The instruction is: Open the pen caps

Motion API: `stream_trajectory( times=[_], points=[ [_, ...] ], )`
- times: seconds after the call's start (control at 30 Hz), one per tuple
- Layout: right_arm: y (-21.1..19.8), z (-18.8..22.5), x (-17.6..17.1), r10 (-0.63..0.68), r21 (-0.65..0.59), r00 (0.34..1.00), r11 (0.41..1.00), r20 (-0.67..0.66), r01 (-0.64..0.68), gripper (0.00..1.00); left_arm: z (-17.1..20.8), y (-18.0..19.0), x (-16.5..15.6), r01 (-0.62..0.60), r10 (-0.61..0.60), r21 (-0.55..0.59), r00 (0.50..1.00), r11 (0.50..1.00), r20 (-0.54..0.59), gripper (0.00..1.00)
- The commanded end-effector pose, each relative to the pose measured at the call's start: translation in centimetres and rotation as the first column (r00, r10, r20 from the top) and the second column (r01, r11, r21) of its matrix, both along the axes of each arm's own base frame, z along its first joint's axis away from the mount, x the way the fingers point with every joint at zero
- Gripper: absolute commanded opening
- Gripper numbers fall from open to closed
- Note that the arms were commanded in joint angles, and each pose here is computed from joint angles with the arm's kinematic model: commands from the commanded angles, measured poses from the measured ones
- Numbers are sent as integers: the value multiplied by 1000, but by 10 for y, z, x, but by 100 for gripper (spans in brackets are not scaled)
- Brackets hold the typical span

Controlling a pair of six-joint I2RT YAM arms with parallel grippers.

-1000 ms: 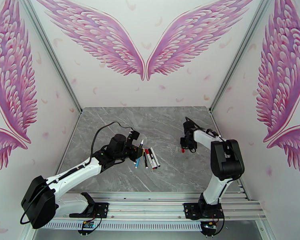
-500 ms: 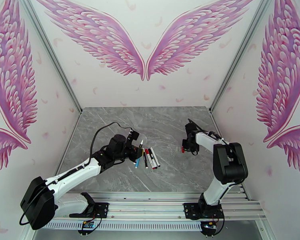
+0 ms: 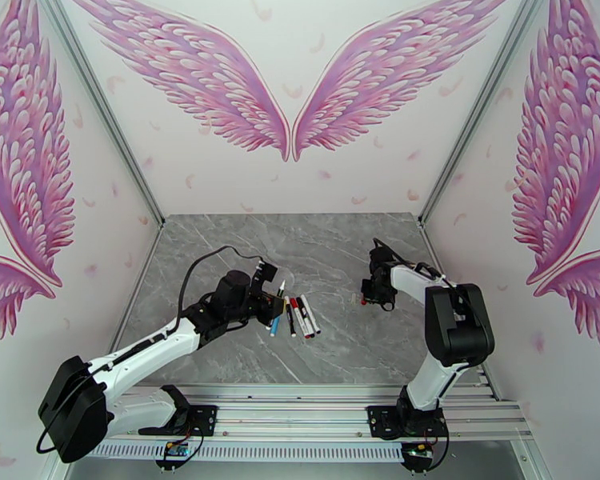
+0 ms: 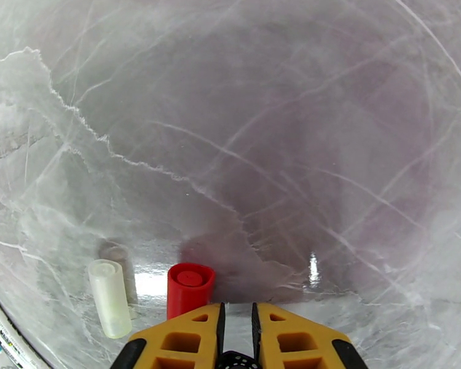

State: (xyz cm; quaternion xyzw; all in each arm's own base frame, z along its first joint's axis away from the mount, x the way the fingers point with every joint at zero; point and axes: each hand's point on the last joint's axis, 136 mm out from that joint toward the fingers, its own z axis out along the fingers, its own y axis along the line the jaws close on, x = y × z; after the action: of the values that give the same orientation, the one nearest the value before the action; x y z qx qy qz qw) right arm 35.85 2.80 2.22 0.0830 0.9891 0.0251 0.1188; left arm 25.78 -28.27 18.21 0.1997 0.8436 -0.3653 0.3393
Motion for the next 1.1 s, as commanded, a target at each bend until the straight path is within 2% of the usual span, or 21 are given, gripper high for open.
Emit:
stream_trajectory(
  times=[0.0,0.4,0.6,0.8,1.07],
  points=[
    [12,1,6,23,57,1000,998,17,-24,20,1,4,-1,-16,16,-7,1000,1000,3,0],
    [31,1,16,84,72,996,994,44,-87,20,-1,5,-1,-20,20,-5,1000,1000,-4,0],
    [33,3,23,97,38,993,994,61,-100,20,-1,6,-2,-22,22,-6,1000,1000,-6,0],
    [49,3,27,166,53,984,984,62,-169,20,-2,6,-2,-22,22,-4,1000,1000,-8,0],
    [50,1,27,170,51,984,984,58,-173,25,-1,5,-1,-23,23,-3,1000,1000,-10,0]
  ],
)
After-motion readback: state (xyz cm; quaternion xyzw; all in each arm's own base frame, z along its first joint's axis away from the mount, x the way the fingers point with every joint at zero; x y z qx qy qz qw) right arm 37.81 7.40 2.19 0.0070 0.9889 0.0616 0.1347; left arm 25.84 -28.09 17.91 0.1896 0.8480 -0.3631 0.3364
